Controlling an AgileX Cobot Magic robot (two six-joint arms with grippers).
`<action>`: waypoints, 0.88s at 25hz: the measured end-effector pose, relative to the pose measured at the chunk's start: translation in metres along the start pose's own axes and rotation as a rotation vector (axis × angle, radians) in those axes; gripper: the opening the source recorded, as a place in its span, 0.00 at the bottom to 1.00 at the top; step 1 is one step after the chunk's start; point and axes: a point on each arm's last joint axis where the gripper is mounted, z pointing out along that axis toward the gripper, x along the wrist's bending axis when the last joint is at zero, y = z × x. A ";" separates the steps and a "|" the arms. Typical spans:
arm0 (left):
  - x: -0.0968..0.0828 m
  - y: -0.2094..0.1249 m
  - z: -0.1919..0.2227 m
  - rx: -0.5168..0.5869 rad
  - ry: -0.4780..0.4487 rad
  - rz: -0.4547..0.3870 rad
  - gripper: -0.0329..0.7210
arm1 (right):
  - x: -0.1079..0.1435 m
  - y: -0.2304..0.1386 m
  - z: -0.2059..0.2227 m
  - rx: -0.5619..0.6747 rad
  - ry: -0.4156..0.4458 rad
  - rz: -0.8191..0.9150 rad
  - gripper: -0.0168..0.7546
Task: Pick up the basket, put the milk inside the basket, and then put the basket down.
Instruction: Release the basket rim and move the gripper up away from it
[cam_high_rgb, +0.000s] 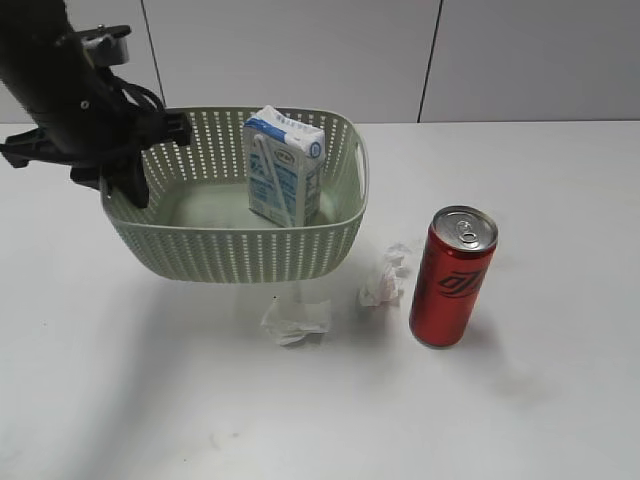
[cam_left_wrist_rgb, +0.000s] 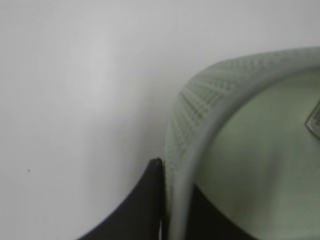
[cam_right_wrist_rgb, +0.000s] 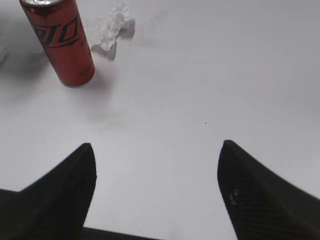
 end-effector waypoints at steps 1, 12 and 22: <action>-0.002 0.005 0.004 0.009 0.003 0.002 0.05 | 0.000 -0.001 -0.003 -0.021 -0.002 -0.002 0.79; -0.025 0.063 0.046 0.016 -0.011 0.007 0.05 | -0.001 -0.008 -0.016 -0.123 -0.046 0.008 0.63; -0.027 0.072 0.101 0.094 0.009 -0.007 0.05 | -0.001 -0.008 -0.016 -0.123 -0.048 0.008 0.67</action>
